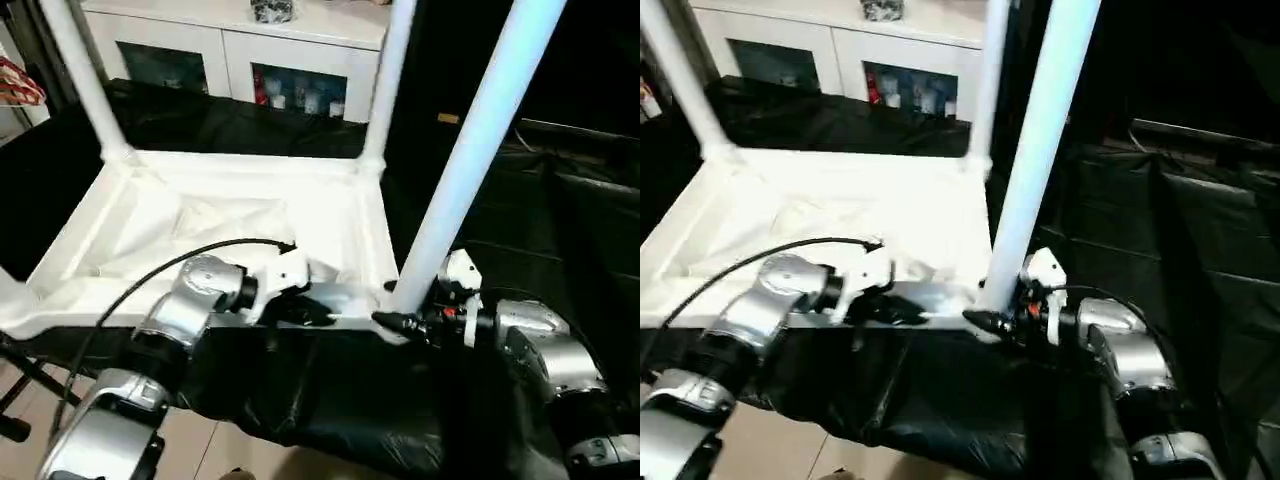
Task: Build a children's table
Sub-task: Rotate leg to tighten
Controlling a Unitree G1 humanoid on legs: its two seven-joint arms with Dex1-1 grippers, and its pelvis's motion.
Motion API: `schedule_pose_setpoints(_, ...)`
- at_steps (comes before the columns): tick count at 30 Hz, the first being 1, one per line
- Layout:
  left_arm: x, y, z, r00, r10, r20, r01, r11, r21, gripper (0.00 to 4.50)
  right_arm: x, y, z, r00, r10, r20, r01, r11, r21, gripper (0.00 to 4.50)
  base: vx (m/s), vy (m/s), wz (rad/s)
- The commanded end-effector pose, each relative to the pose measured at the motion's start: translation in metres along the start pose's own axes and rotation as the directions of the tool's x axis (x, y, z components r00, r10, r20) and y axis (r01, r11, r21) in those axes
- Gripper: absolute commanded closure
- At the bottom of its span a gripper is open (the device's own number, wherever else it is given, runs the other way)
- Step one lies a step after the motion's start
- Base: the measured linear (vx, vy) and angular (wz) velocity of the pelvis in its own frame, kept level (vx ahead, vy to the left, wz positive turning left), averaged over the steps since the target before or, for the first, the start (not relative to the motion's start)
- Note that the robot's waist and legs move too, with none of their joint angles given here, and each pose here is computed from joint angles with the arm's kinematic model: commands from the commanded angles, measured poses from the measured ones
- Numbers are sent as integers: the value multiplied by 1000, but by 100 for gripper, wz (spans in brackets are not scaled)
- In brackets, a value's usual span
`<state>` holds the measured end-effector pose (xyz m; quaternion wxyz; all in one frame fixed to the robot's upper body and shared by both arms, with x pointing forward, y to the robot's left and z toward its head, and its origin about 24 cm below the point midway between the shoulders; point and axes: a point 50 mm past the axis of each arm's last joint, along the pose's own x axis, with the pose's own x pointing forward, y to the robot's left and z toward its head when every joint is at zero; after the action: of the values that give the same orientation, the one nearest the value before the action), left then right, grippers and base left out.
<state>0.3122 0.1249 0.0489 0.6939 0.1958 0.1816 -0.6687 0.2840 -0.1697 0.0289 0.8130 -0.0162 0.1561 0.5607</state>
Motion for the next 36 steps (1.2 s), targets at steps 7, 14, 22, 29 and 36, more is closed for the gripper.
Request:
schedule_pose_setpoints(7,-8,-2,-4,999,-34,-16,34,999,-5,450,11,17,-4,989,148,-25,-148,989,0,190,0,0,0)
schedule_pose_setpoints(14,7,-1,3,999,-3,38,4,999,-32,450,20,23,-8,993,116,31,-117,992,44,193,0,0,0)
schedule_pose_setpoints(22,26,10,12,989,139,49,-136,989,-64,450,38,15,-8,988,-111,105,100,990,102,194,0,0,0)
schedule_pose_setpoints(29,58,19,34,953,298,60,-292,952,-91,450,72,1,-10,891,-452,30,441,881,170,194,0,0,0)
schedule_pose_setpoints(36,81,16,49,926,368,89,-358,928,-105,450,96,-3,-1,840,-542,-2,534,828,171,159,0,0,0)
